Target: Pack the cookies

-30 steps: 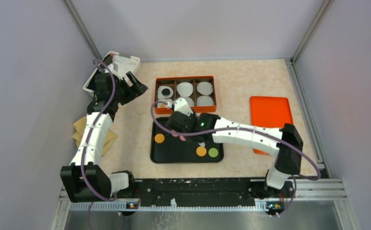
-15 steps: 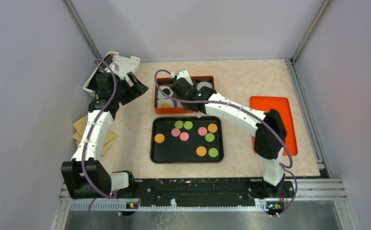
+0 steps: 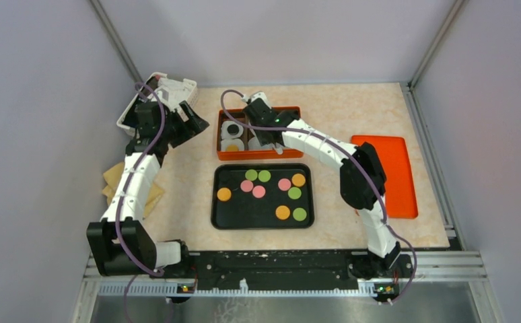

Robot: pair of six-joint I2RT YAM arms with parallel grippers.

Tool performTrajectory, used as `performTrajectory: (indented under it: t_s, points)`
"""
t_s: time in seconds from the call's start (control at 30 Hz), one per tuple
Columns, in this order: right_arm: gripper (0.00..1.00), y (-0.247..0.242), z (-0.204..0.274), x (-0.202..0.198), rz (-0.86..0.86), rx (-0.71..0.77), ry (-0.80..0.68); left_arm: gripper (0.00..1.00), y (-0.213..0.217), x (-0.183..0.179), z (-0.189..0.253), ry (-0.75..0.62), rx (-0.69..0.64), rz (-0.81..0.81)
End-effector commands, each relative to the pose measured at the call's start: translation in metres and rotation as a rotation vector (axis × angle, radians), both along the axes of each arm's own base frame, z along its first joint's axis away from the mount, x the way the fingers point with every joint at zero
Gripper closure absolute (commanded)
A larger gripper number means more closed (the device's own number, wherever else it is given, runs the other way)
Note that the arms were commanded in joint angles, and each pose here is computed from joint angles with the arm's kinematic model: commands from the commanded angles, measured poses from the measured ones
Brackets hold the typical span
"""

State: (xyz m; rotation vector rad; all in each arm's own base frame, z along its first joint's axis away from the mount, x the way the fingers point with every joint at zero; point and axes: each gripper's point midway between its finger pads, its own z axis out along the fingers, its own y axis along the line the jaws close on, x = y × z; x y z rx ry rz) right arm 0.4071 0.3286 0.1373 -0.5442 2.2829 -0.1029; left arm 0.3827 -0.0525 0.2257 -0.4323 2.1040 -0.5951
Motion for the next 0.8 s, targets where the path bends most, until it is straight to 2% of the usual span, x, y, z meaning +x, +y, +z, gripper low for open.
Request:
performTrajectory:
  t_s: [0.0,0.13,0.2,0.27,0.47,0.63,0.77]
  points:
    - [1.0,0.02,0.021,0.016,0.03,0.042,-0.053,0.1,0.001,0.01,0.017,-0.067,0.014,-0.009]
    - [1.0,0.019,0.012,0.017,0.018,0.007,-0.027,0.09,0.0,0.009,0.016,-0.063,0.017,-0.012]
    - [0.94,0.017,0.012,0.016,0.007,0.008,-0.025,0.09,0.001,0.009,0.015,-0.063,0.019,-0.012]
    - [0.76,0.015,0.012,0.016,-0.001,0.009,-0.026,0.09,0.0,0.009,0.016,-0.065,0.018,-0.014]
    - [0.67,0.016,0.019,0.017,0.0,0.026,-0.044,0.09,-0.001,0.009,0.018,-0.069,0.017,-0.022]
    - [0.51,0.017,0.033,0.019,0.009,0.042,-0.08,0.09,-0.001,0.008,0.02,-0.08,0.022,-0.028]
    - [0.51,0.016,0.043,0.021,0.007,0.046,-0.096,0.09,-0.003,0.008,0.02,-0.082,0.015,-0.036]
